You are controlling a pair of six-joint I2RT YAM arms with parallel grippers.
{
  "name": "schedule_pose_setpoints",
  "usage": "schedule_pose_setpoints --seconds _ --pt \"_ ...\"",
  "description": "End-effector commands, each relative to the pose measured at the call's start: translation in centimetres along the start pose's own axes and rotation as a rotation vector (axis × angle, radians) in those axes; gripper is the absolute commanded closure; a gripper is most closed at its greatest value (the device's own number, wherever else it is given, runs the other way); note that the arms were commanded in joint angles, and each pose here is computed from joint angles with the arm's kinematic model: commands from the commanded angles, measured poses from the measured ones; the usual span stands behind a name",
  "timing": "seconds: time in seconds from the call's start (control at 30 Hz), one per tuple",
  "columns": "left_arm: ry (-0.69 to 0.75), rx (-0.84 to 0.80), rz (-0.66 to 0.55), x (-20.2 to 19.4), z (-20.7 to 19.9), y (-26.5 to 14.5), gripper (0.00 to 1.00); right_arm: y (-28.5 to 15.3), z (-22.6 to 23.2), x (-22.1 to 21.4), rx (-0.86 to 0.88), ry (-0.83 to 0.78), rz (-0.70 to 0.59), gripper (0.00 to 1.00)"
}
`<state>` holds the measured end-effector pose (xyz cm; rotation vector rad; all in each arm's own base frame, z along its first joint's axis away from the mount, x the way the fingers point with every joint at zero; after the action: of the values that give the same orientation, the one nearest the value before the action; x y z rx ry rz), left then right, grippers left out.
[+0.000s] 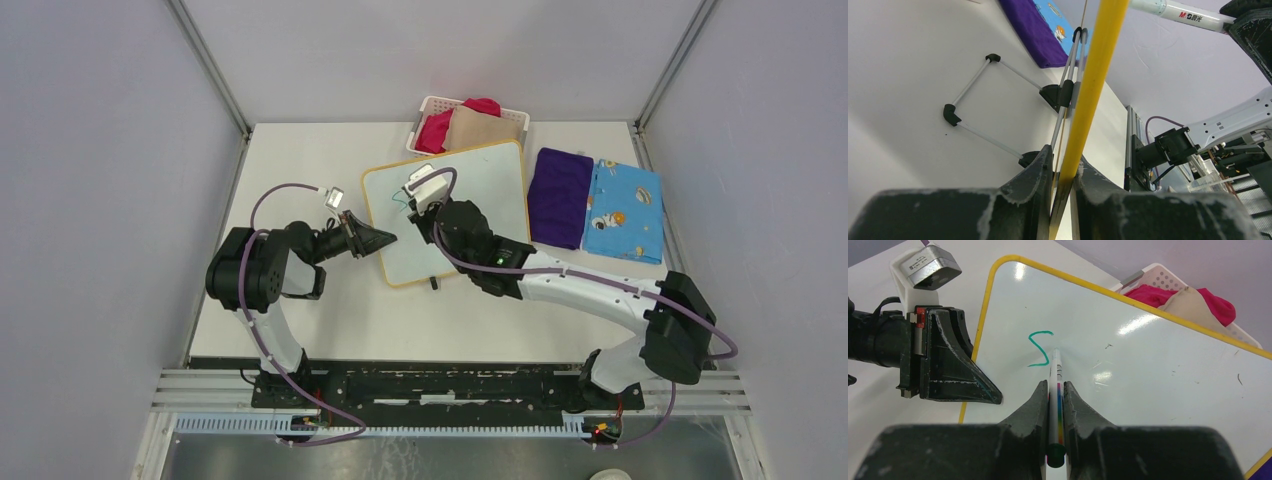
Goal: Write a sentence on the whiteboard
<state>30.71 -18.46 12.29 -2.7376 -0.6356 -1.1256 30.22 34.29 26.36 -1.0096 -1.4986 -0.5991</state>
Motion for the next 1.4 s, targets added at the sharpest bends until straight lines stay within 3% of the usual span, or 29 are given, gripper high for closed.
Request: schedule_pose_setpoints --seconds 0.0,0.97,1.37 --pt "0.046 -0.034 0.004 0.4 -0.8 0.1 0.78 0.4 0.1 2.7 -0.005 0.035 -0.06 1.0" --pt "0.048 -0.034 0.005 0.4 -0.8 0.1 0.78 0.0 -0.7 -2.5 -0.035 0.037 0.049 1.0" --pt "0.049 -0.038 0.015 0.2 -0.9 0.2 0.78 0.6 -0.7 -0.6 -0.035 0.039 0.015 1.0"
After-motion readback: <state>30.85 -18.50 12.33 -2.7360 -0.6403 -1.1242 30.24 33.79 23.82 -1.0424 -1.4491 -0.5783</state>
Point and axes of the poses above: each gripper's point midway between its finger pads, its own y axis out along the fingers, its own z axis along the line the jaws close on, x = y × z, the point moved 1 cm from there along -y, back along the fingers, and after that the axes turned 1 degree about -y, right-handed, at the moved point
